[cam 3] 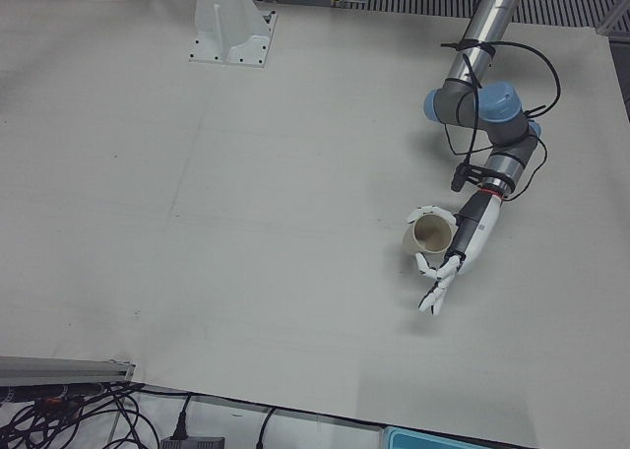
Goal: Pour water
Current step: 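Grasp the other beige cup with the right hand and lift it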
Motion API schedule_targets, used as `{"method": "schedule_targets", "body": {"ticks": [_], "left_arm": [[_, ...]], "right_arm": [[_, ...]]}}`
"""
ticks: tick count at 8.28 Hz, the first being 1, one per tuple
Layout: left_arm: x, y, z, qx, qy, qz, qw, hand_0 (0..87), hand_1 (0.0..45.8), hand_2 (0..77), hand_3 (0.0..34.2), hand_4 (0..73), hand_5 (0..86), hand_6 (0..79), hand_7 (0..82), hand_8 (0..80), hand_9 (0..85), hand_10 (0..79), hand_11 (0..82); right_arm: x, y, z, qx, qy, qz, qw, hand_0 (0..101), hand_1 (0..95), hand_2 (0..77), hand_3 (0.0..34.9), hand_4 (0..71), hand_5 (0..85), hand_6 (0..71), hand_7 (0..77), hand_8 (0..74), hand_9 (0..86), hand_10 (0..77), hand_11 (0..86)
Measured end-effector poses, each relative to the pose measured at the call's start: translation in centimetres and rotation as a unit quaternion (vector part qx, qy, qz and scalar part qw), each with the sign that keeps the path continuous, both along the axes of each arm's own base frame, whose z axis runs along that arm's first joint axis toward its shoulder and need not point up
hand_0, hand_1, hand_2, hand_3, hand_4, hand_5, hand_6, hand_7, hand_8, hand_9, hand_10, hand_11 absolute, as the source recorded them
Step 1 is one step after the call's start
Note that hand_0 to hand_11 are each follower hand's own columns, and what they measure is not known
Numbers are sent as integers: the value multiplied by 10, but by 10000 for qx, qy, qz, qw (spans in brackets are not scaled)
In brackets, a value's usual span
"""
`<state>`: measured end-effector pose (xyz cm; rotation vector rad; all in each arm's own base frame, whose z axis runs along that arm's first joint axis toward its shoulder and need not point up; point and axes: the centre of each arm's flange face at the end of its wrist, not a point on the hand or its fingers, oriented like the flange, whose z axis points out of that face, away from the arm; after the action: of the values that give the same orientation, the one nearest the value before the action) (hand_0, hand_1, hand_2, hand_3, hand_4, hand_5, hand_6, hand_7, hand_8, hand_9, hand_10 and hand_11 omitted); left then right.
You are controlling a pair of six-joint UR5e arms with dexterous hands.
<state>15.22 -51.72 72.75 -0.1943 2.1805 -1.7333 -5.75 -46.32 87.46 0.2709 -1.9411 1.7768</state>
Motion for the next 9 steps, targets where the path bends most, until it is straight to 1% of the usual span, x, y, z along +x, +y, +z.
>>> {"method": "schedule_targets", "body": {"ticks": [2, 3, 4, 5, 6, 8, 9], "left_arm": [[-3, 5, 4, -11, 0, -7, 10000, 548, 87, 404, 0, 251, 622, 49, 104, 0, 11, 44, 82], [-4, 6, 6, -18, -3, -9, 10000, 548, 87, 404, 0, 251, 622, 49, 104, 0, 16, 38, 82], [-6, 8, 9, -25, -8, -13, 10000, 545, 87, 404, 0, 251, 622, 49, 98, 0, 16, 38, 82], [-8, 11, 13, -35, -14, -13, 10000, 545, 87, 404, 0, 251, 622, 49, 98, 0, 11, 38, 82], [-11, 16, 18, -46, -24, -15, 10000, 545, 87, 404, 0, 251, 622, 49, 104, 0, 16, 38, 82], [-15, 21, 25, -68, -37, -40, 10000, 545, 87, 404, 0, 245, 622, 49, 98, 0, 11, 38, 93], [-15, 22, 26, -81, -39, -66, 9999, 548, 87, 404, 0, 245, 622, 49, 104, 0, 11, 38, 93]], "right_arm": [[-34, -6, -8, 76, -50, -85, 9999, 481, 180, 153, 0, 0, 109, 11, 76, 5, 11, 27, 49], [-58, -11, -15, 136, -101, -131, 9998, 494, 224, 169, 0, 0, 142, 27, 98, 5, 11, 27, 49], [-77, -15, -22, 194, -156, -149, 9996, 494, 224, 169, 0, 0, 142, 27, 98, 5, 11, 27, 49], [-90, -19, -31, 269, -230, -122, 9993, 506, 229, 191, 0, 0, 158, 44, 131, 5, 11, 27, 65], [-98, -23, -44, 358, -322, -26, 9988, 695, 333, 267, 0, 33, 387, 202, 284, 175, 114, 202, 256], [-97, -22, -68, 479, -439, 184, 9977, 695, 333, 267, 0, 33, 387, 202, 284, 175, 114, 202, 256], [-93, -17, -77, 462, -425, 238, 9977, 804, 289, 322, 0, 202, 545, 409, 469, 404, 344, 409, 458]]}}
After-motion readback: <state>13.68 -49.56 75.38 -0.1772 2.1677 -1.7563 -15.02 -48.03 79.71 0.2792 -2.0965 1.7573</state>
